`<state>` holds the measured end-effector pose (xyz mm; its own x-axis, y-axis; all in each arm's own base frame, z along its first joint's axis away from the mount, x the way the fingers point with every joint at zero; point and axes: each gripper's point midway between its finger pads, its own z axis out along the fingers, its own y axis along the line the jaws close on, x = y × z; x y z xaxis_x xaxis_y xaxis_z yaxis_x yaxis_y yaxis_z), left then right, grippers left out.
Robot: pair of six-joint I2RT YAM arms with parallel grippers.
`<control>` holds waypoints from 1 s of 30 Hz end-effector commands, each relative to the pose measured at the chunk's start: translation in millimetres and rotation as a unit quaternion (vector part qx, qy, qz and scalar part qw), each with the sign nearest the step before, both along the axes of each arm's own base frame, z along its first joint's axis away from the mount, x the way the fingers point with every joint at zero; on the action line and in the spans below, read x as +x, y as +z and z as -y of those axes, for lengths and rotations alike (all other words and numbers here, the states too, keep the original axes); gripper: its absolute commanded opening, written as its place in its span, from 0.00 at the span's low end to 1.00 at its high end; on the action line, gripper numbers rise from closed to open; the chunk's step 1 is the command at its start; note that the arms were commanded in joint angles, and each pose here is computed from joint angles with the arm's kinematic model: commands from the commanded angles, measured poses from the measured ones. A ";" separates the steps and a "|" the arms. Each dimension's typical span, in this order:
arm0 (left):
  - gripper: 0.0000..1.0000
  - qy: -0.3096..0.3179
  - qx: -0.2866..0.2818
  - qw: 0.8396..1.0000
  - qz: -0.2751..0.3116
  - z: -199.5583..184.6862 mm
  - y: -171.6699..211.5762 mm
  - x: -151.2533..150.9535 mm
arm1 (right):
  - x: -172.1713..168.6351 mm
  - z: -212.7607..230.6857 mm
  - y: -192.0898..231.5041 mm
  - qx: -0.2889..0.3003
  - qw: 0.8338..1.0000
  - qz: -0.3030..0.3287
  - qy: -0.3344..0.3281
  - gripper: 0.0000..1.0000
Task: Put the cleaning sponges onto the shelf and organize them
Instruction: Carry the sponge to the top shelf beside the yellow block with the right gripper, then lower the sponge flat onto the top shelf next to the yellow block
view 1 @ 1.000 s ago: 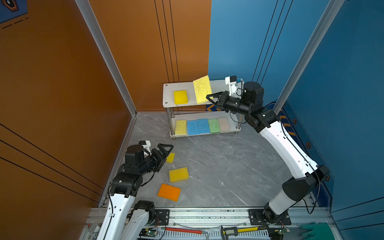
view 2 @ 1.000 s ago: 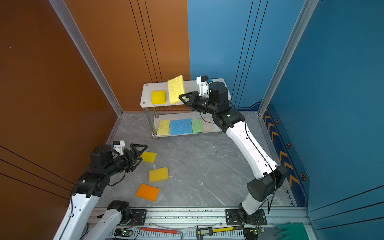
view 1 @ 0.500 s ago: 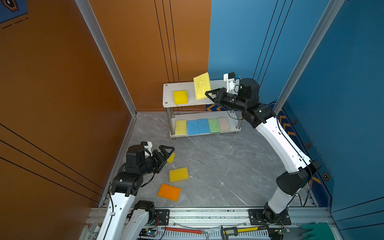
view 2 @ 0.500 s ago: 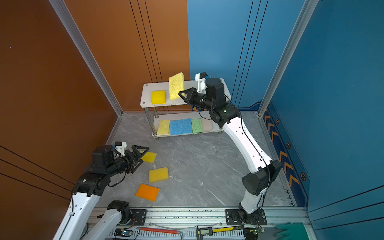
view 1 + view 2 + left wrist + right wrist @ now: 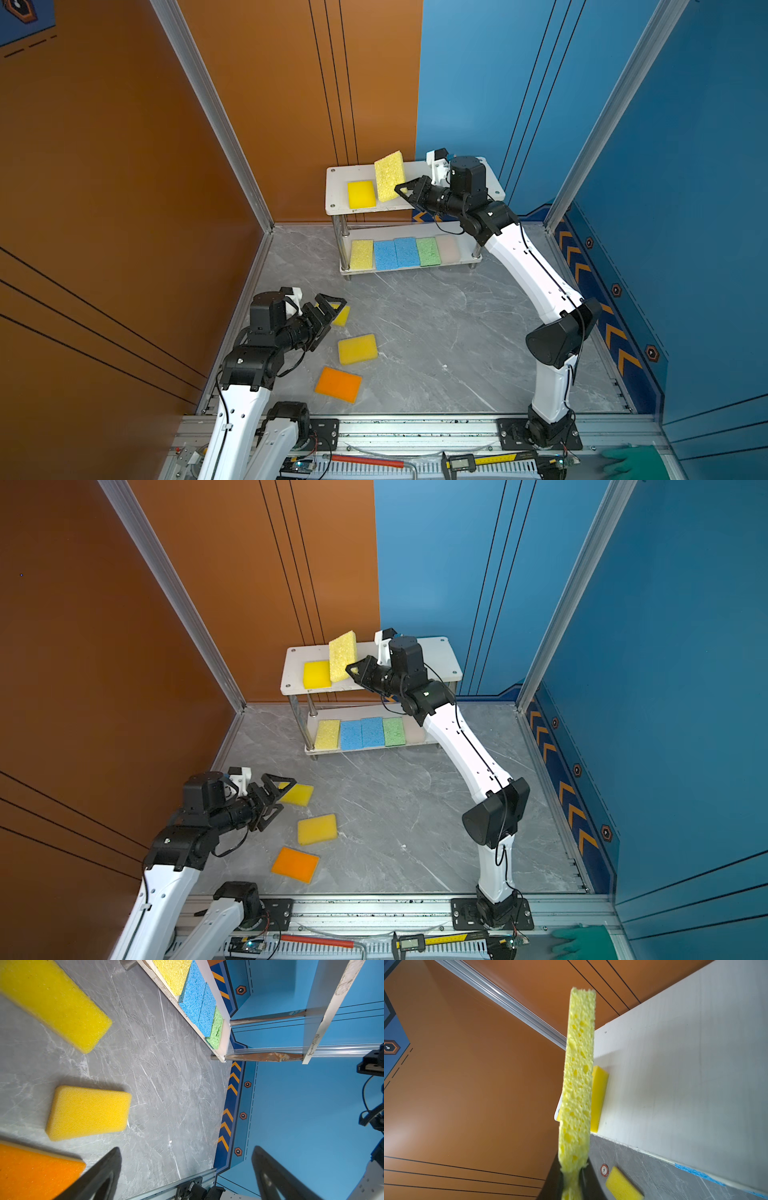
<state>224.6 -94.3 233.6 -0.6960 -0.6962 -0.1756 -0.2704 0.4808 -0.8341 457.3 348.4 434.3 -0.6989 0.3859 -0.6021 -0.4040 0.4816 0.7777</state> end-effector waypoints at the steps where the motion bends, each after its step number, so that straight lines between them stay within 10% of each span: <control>1: 0.98 -0.018 -0.003 1.000 0.001 1.4 4.2 -1.5 | 4.8 -2.9 1.7 0.004 1.000 -0.002 -0.003 0.14; 30: 0.98 -0.016 -0.002 1.000 -0.012 -3.9 -3.7 5.6 | 30.7 -17.8 -34.0 0.007 0.999 -0.044 -0.012 0.30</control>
<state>233.2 -89.1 224.2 -0.7127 -0.6868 -0.1425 -0.2980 0.4804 -0.8249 492.6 366.8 386.6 -0.7494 0.4028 -0.5255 -0.3096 0.4885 0.8158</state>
